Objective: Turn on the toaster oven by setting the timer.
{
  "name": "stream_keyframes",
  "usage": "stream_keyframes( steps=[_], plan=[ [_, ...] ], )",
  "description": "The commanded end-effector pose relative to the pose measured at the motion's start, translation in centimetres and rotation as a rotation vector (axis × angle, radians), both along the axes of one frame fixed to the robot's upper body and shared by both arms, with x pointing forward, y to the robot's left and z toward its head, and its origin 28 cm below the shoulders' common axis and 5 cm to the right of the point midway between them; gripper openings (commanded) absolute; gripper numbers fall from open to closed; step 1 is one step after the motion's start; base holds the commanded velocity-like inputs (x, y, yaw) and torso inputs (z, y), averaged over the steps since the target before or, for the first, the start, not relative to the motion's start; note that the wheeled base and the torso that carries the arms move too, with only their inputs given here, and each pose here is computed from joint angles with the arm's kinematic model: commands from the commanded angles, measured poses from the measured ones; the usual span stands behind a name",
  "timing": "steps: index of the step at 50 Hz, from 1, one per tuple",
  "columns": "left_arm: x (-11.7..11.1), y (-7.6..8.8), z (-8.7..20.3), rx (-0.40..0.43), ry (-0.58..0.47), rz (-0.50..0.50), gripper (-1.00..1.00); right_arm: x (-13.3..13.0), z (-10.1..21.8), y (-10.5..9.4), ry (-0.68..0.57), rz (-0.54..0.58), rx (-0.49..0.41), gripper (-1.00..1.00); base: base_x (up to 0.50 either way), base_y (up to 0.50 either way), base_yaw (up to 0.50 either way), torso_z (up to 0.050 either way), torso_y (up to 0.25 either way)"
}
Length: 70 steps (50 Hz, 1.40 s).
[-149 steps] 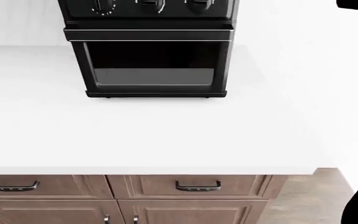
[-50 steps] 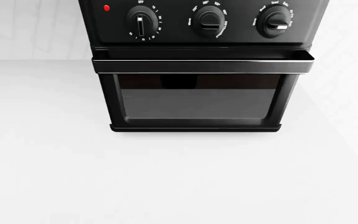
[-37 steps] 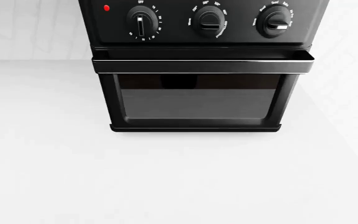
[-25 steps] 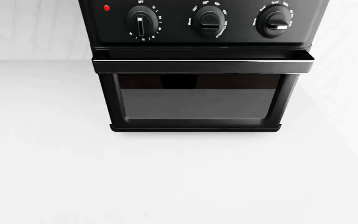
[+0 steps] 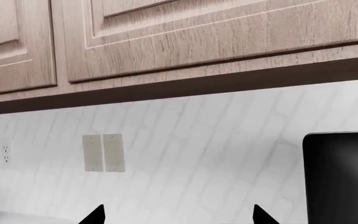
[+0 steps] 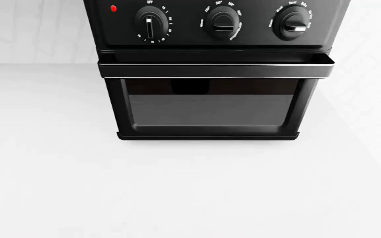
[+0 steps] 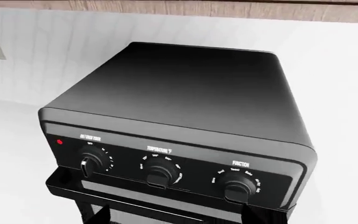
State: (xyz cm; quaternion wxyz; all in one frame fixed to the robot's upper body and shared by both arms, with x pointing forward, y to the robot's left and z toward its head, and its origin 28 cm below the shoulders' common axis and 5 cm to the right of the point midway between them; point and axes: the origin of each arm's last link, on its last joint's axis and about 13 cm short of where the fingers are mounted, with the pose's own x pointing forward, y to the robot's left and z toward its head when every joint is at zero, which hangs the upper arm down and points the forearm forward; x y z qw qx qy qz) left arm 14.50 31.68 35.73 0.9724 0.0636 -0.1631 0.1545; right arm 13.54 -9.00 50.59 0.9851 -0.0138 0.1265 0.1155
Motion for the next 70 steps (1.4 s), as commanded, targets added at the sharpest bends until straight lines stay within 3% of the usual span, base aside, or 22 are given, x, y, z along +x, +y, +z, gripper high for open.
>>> stream_keyframes(
  steps=[1, 15, 21, 39, 51, 70],
  plan=[
    [-0.1, 0.1, -0.1, -0.009, 0.000, 0.000, 1.00, -0.5, -1.2, 1.3, 0.001, -0.023, -0.044, 1.00, 0.00, 0.00, 0.00, 0.000, 0.000],
    [0.1, 0.1, -0.2, -0.016, 0.002, -0.001, 1.00, -1.7, -1.6, 3.1, -0.033, 0.081, -0.071, 1.00, 0.00, 0.00, 0.00, 0.000, 0.000],
    [-0.2, 0.2, -0.2, -0.019, 0.003, 0.003, 1.00, -0.8, -2.2, 3.7, -0.064, 0.116, -0.099, 1.00, 0.00, 0.00, 0.00, 0.000, 0.000],
    [-0.2, 0.2, -0.3, -0.025, 0.005, 0.007, 1.00, 2.6, -3.1, 5.1, -0.121, 0.063, -0.138, 1.00, 0.00, 0.00, 0.00, 0.000, 0.000],
    [-0.1, 0.3, -0.4, -0.035, 0.007, 0.007, 1.00, 1.8, -3.5, 5.9, -0.127, 0.098, -0.167, 1.00, 0.00, 0.00, 0.00, 0.000, 0.000],
    [-0.5, 0.4, -0.4, -0.039, 0.005, 0.008, 1.00, 2.6, -3.2, 6.8, -0.152, 0.140, -0.173, 1.00, 0.00, 0.00, 0.00, 0.000, 0.000]
  ],
)
